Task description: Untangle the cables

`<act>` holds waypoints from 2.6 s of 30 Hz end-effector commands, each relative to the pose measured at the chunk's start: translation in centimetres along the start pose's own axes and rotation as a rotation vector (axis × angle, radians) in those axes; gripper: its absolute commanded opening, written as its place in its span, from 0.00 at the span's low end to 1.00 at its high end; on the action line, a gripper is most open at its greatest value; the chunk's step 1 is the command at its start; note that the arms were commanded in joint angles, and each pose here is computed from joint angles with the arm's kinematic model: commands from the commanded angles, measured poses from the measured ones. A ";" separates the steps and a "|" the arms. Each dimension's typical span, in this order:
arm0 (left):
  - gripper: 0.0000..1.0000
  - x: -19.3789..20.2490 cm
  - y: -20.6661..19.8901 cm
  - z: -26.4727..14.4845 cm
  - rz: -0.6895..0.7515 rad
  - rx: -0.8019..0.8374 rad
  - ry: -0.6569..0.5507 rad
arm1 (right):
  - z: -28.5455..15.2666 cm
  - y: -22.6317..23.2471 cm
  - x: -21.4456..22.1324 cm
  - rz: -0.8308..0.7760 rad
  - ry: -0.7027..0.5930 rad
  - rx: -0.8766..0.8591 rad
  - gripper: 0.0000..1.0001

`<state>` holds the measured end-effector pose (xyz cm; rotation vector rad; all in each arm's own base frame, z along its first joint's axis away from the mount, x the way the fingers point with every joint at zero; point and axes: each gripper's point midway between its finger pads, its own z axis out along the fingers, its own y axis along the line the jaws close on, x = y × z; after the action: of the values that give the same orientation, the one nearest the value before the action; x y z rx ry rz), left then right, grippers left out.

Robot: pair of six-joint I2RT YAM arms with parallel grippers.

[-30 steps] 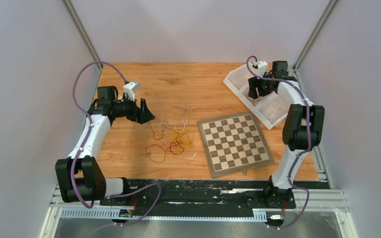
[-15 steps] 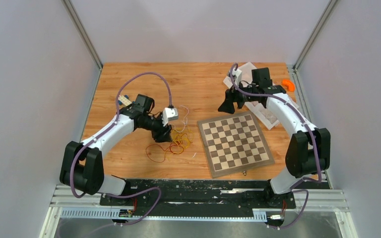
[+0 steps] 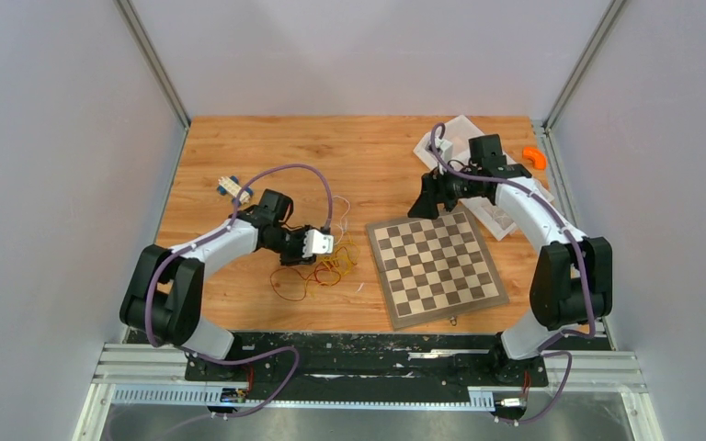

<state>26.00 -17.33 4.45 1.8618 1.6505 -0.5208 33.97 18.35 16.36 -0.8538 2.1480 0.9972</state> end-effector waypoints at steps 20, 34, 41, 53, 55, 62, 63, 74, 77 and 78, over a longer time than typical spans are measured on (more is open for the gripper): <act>0.00 -13.7 3.0 -13.4 -0.396 -0.269 -0.300 | -0.7 10.8 -10.9 -0.303 -0.329 -0.202 0.85; 0.00 -22.3 6.0 -24.0 -0.660 -0.382 -0.658 | 11.4 21.6 -17.1 -0.509 -0.598 -0.350 0.78; 0.00 -26.6 6.8 -30.5 -0.632 -0.379 -0.848 | 18.9 18.7 -11.9 -0.436 -0.480 -0.333 0.21; 0.00 -31.3 10.9 -44.8 -0.486 -0.655 -1.092 | 23.5 13.9 -0.5 -0.377 -0.214 -0.289 0.28; 0.00 -32.3 11.0 -46.1 -0.451 -0.679 -1.115 | 23.6 13.8 0.2 -0.369 -0.178 -0.295 0.31; 0.00 -33.4 11.7 -48.9 -0.334 -0.789 -1.097 | 21.9 15.0 -0.4 -0.382 -0.145 -0.331 0.49; 0.00 -33.1 11.9 -48.5 -0.352 -0.776 -1.093 | 21.1 15.2 -1.6 -0.386 -0.157 -0.335 0.55; 0.00 -28.2 12.1 -40.8 -0.589 -0.533 -1.060 | 6.8 20.7 -18.0 -0.525 -0.415 -0.320 0.99; 0.00 -27.6 12.1 -39.0 -0.652 -0.456 -1.066 | 3.4 23.0 -19.9 -0.594 -0.480 -0.326 1.00; 0.00 -27.6 12.1 -38.2 -0.665 -0.427 -1.060 | 2.5 23.6 -20.2 -0.612 -0.495 -0.334 1.00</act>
<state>32.10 -12.10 52.40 0.4117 1.4036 -0.9841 32.49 39.16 34.94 -1.1147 1.3420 1.0834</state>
